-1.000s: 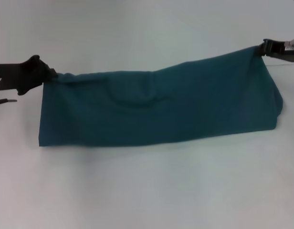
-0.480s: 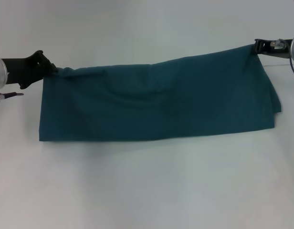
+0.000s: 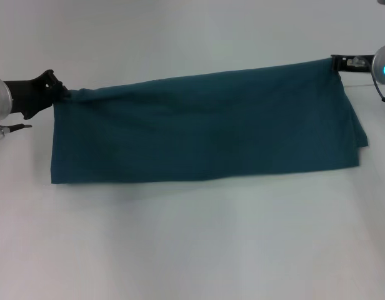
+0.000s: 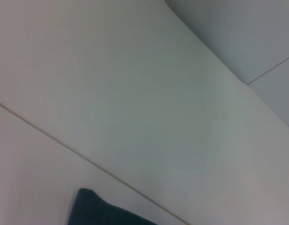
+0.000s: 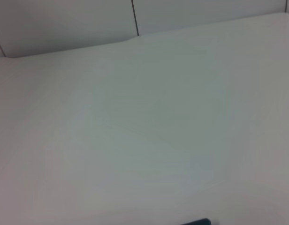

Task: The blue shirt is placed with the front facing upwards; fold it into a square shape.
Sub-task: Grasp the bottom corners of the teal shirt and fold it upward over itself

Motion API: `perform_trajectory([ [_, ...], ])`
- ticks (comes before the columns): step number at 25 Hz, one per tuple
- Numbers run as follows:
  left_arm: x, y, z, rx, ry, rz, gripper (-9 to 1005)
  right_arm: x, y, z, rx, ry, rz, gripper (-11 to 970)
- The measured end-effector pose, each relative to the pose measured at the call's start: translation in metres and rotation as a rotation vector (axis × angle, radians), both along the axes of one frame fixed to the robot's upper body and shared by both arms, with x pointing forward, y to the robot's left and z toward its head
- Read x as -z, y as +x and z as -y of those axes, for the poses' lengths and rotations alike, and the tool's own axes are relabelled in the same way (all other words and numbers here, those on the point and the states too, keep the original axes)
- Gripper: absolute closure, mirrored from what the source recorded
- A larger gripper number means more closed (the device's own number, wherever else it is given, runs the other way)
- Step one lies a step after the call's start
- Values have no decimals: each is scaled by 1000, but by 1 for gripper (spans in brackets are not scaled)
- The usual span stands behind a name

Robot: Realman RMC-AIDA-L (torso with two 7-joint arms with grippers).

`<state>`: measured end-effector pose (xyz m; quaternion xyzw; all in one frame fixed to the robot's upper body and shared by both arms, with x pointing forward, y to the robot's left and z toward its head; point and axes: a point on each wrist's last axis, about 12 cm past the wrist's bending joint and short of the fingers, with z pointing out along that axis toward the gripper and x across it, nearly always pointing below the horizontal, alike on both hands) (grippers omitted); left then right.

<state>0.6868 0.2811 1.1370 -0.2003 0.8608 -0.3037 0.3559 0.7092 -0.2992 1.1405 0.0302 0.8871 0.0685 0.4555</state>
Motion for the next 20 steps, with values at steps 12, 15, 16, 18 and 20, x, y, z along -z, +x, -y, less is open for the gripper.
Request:
perform_trajectory([
  [12, -1, 2, 4, 0, 6, 8, 938, -3, 6, -11, -25, -43, 11, 897],
  [15, -1, 2, 5, 1, 7, 11, 937, -2, 5, -10, -24, -44, 9, 894],
  [16, -1, 2, 5, 0, 8, 14, 937, -1, 5, -10, -23, -44, 7, 893],
  [18, -1, 2, 5, -3, 8, 19, 936, 0, 4, -9, -22, -44, 5, 892],
  [20, 0, 1, 5, -6, 4, 19, 935, 0, 4, -9, -30, -51, 2, 890],
])
